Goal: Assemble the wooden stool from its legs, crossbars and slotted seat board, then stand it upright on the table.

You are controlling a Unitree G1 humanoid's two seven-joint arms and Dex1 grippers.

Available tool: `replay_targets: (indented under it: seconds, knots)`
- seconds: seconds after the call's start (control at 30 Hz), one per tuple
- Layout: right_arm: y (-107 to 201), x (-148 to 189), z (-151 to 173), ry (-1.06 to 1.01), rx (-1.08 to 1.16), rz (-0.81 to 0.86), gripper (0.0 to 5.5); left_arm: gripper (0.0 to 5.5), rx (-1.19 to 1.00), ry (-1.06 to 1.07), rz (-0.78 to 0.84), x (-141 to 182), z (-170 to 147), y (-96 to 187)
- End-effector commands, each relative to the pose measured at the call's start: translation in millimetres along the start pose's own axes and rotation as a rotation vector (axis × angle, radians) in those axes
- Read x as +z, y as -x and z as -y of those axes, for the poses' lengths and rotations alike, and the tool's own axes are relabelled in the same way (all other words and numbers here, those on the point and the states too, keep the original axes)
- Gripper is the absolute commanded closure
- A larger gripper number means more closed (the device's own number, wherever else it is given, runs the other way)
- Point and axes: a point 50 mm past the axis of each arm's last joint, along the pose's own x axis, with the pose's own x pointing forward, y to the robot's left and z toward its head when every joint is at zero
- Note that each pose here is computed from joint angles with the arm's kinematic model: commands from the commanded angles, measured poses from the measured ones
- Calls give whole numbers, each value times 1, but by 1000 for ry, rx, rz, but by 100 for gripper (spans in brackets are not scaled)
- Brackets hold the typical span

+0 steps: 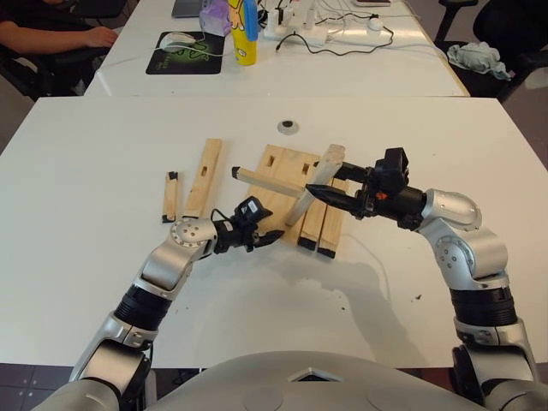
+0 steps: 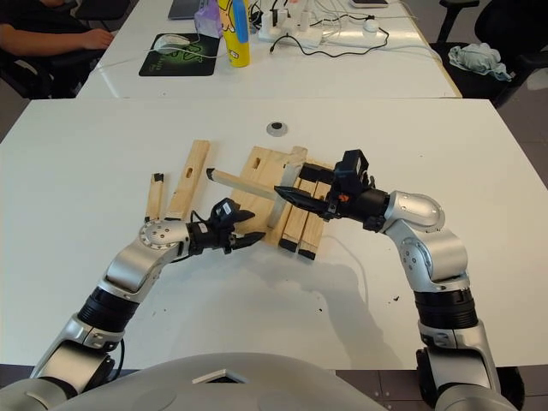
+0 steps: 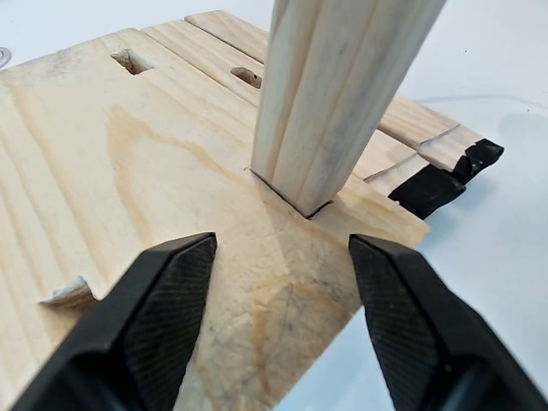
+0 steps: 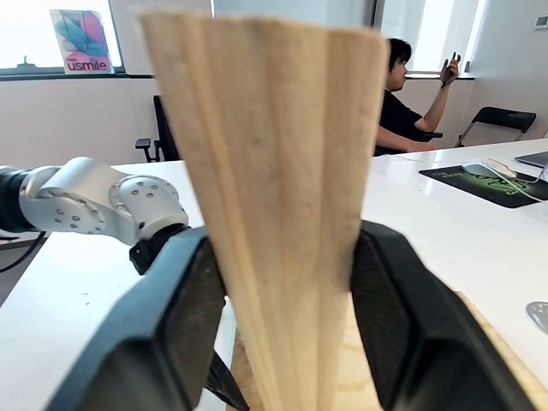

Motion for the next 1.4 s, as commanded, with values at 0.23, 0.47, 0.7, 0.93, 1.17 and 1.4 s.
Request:
replay_targets:
  seconds: [0.23,0.47,0.7,0.93,1.17,1.4]
  knots:
    - [20,-63,-21,-164,29,-291,344,261,-2,97,-163,-37,6,2]
    - [17,-66,-11,-177,-31,-253,344,261,7,103,-165,-37,5,0]
    - [13,-54,-5,-190,-49,-177,344,261,13,112,-166,-38,5,-1]
    - [16,-41,1,-155,-74,-138,230,261,25,129,-165,-41,6,1]
    - [62,-7,-8,-198,-47,-163,230,261,36,134,-173,-44,5,3]
    - [83,105,-15,-203,154,84,286,261,66,160,-174,-49,4,12]
